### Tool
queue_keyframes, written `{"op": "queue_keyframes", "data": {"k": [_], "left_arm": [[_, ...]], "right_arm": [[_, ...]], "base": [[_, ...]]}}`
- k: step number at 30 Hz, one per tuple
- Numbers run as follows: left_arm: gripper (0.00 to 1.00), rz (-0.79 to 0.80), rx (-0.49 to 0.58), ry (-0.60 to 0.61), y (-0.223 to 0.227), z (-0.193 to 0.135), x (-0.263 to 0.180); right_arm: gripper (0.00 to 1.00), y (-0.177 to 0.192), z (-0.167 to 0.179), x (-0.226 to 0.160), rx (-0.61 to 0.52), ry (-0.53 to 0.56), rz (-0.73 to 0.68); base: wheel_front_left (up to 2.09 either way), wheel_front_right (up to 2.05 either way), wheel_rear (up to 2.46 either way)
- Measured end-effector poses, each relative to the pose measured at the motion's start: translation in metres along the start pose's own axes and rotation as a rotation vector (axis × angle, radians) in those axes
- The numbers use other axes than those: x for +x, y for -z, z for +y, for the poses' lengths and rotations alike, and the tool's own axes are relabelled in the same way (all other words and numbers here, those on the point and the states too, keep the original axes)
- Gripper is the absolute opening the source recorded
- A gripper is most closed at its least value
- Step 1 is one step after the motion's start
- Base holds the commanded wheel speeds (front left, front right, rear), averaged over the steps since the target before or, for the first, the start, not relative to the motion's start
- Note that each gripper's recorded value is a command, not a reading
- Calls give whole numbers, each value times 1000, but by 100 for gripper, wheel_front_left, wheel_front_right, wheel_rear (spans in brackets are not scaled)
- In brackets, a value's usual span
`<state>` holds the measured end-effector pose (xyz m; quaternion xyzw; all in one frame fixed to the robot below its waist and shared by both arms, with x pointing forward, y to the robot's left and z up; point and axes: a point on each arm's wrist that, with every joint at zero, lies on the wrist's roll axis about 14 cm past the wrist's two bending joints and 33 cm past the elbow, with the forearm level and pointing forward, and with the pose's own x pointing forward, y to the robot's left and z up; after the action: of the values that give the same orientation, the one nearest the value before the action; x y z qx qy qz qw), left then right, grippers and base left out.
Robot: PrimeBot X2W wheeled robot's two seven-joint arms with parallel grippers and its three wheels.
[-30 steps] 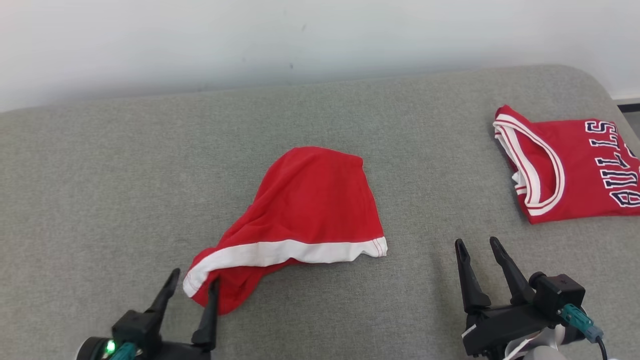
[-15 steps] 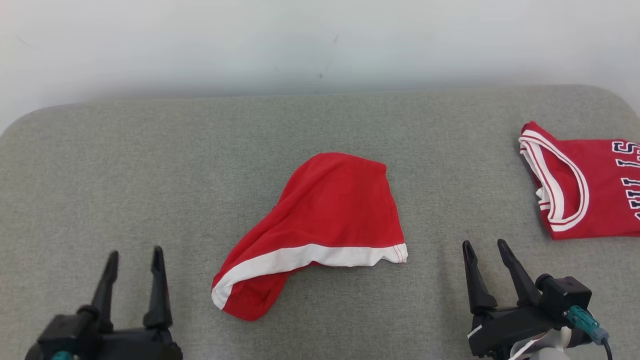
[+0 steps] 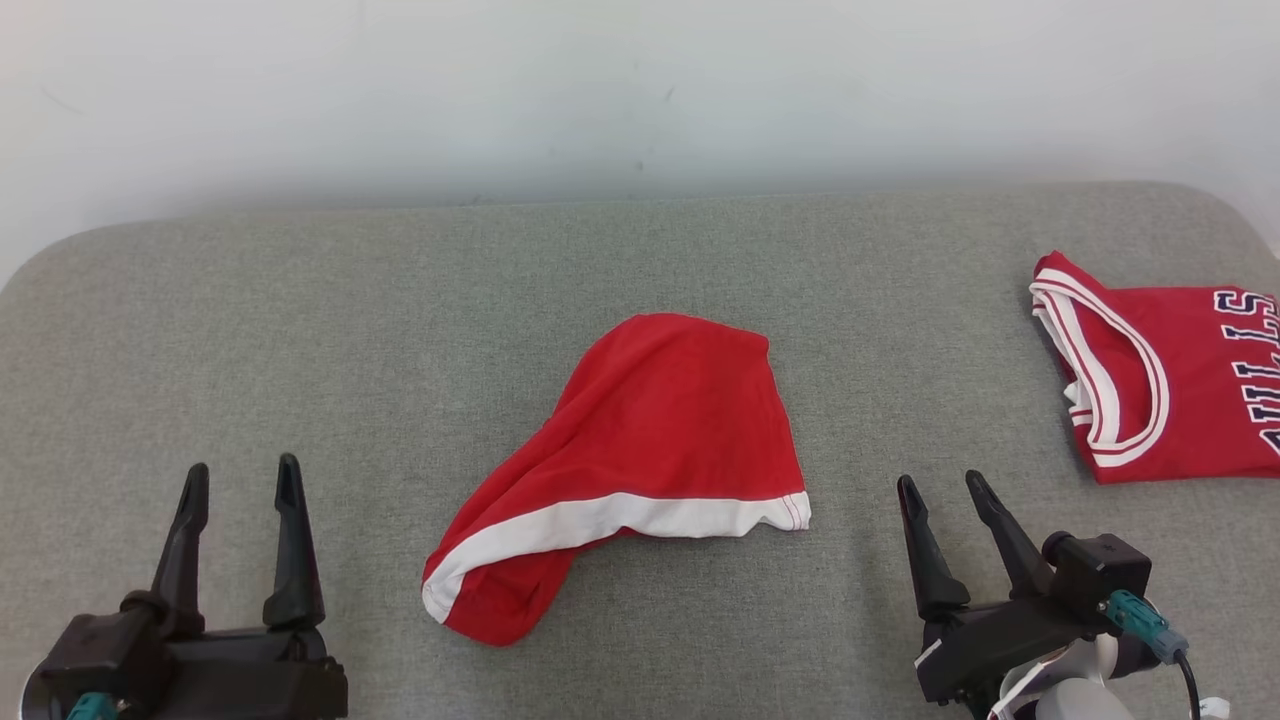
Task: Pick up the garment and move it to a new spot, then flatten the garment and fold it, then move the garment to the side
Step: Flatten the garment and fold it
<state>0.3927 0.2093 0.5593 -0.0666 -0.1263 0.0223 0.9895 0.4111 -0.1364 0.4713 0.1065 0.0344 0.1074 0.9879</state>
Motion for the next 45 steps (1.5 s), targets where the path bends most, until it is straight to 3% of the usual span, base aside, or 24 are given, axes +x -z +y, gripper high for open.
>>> {"op": "queue_keyframes", "data": {"k": [9,19,26,27,30,37,45], "left_arm": [[100,31,10,-12,10,6,-6],[100,63,6,-6,22,3,-6],[100,87,2,-10,31,4,-4],[100,90,3,-12,31,5,-4],[100,95,5,-19,33,7,-5],[100,98,-5,-21,35,5,-3],[100,96,-14,-2,36,-3,1]], "right_arm": [[100,17,11,10,8,-41,107],[100,55,32,36,-38,-124,389],[100,90,29,45,-113,-120,582],[65,92,30,46,-126,-124,597],[0,96,32,50,-139,-133,613],[0,88,20,52,-162,-117,579],[0,61,-59,34,-119,90,473]], "base": [[0,0,0],[0,0,0],[0,0,0],[0,0,0],[0,0,0],[0,0,0],[0,0,0]]}}
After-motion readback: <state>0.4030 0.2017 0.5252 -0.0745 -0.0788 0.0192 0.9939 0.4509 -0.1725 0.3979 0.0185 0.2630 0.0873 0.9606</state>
